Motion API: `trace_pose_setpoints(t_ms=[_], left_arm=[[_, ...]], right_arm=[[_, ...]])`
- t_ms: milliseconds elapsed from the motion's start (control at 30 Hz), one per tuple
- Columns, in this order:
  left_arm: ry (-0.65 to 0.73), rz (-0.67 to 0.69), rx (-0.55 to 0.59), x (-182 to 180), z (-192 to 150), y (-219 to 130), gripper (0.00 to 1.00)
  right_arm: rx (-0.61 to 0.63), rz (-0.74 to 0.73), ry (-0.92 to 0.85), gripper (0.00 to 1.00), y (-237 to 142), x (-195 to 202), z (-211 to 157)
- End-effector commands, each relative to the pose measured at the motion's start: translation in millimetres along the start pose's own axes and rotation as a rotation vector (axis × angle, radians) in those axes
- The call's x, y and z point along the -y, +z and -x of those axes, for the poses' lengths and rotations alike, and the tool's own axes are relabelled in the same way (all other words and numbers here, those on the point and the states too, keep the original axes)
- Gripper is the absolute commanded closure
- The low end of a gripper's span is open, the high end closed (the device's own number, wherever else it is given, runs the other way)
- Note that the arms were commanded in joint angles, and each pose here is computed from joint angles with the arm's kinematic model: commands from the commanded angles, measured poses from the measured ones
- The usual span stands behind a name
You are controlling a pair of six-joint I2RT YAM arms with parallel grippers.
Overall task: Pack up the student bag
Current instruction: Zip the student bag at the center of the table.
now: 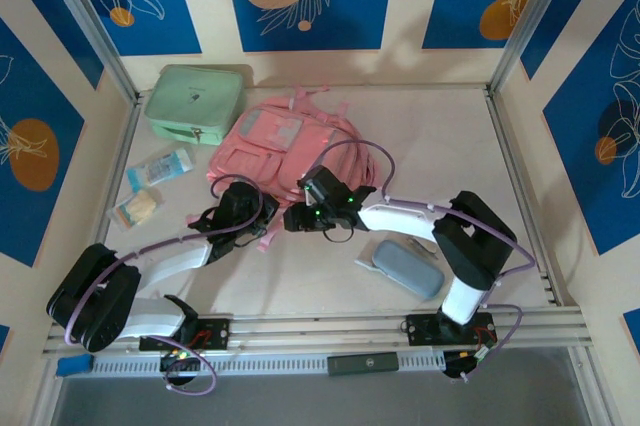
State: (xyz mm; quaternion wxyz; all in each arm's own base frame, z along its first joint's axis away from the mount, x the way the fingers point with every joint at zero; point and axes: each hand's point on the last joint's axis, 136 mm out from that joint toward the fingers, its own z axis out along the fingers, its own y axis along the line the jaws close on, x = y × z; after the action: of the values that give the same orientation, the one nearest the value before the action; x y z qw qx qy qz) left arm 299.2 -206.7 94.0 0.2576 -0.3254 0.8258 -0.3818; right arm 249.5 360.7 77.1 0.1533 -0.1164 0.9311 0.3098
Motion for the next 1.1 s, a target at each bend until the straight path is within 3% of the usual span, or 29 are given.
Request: trace_pose_setpoints(t_ms=[0, 233, 400, 700, 867, 1067], left_arm=[[0.018, -0.11, 0.01, 38, 3, -8, 1.0], [0.018, -0.117, 0.005, 38, 3, -7, 1.0], [0.019, -0.117, 0.01, 38, 3, -7, 1.0], [0.031, -0.094, 0.041, 28, 8, -10, 1.0], [0.034, -0.083, 0.048, 24, 12, -14, 1.0], [0.048, -0.055, 0.065, 12, 27, -24, 1.0]], right_arm=[[0.036, 0.038, -0.02, 0.5, 10, -14, 10], [0.1, 0.085, -0.029, 0.56, 22, -21, 25], [0.133, 0.065, -0.061, 0.66, 21, -24, 31], [0.092, -0.102, -0.015, 0.93, 0, 4, 14], [0.042, -0.12, -0.073, 1.0, -12, 8, 3], [-0.055, -0.204, -0.11, 1.0, -39, 33, -15]])
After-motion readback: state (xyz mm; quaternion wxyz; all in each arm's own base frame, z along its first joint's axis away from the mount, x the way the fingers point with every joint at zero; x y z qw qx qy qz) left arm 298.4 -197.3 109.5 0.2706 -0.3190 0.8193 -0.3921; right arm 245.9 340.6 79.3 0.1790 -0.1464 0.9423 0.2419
